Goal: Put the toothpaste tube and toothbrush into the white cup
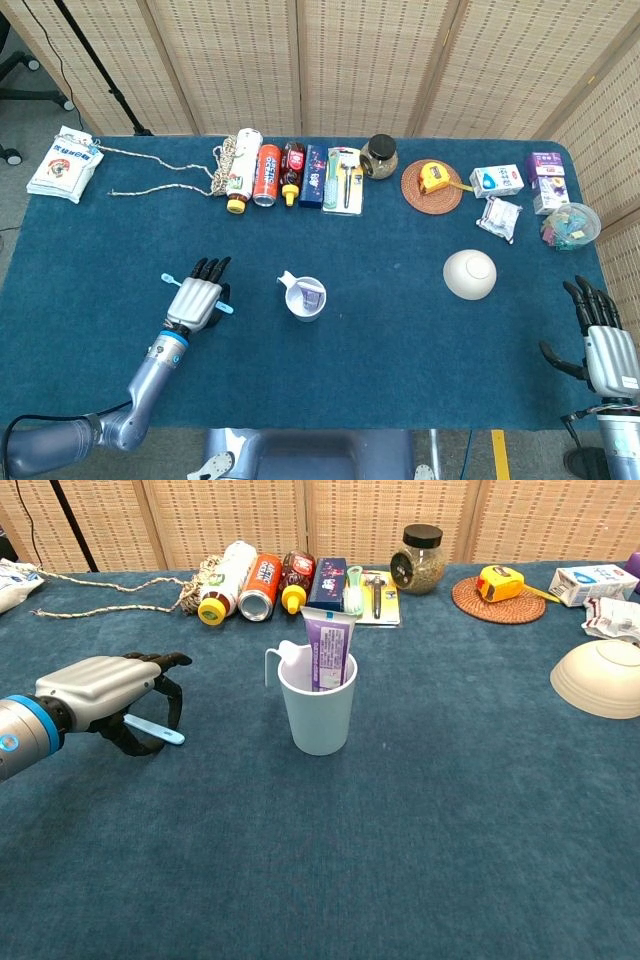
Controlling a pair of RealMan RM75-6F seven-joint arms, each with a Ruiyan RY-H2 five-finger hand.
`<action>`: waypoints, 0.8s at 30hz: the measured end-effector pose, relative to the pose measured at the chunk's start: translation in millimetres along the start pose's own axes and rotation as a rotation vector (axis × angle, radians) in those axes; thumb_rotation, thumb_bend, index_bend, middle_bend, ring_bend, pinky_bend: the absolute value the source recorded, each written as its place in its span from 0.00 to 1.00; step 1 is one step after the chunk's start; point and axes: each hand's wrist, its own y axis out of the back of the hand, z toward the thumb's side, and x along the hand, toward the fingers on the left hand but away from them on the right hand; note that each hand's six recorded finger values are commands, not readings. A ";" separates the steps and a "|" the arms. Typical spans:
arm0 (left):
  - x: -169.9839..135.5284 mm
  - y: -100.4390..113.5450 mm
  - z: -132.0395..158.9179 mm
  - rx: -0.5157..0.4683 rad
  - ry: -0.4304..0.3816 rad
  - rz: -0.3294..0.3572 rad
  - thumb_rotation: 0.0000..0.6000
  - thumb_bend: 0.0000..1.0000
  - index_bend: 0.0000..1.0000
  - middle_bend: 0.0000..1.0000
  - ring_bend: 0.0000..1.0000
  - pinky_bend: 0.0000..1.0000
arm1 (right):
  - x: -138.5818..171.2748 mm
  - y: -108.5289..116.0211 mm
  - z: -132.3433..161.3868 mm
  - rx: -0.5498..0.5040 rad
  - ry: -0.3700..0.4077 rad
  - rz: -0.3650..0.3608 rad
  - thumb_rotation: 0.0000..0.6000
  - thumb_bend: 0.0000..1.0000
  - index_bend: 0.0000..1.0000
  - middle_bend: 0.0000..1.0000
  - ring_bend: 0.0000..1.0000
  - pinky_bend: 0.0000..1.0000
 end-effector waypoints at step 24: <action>-17.9 46.3 -1.4 -0.089 -0.027 0.102 1.00 0.40 0.59 0.00 0.00 0.00 | 0.8 -1.3 2.3 -0.001 0.005 0.004 1.00 0.31 0.00 0.00 0.00 0.03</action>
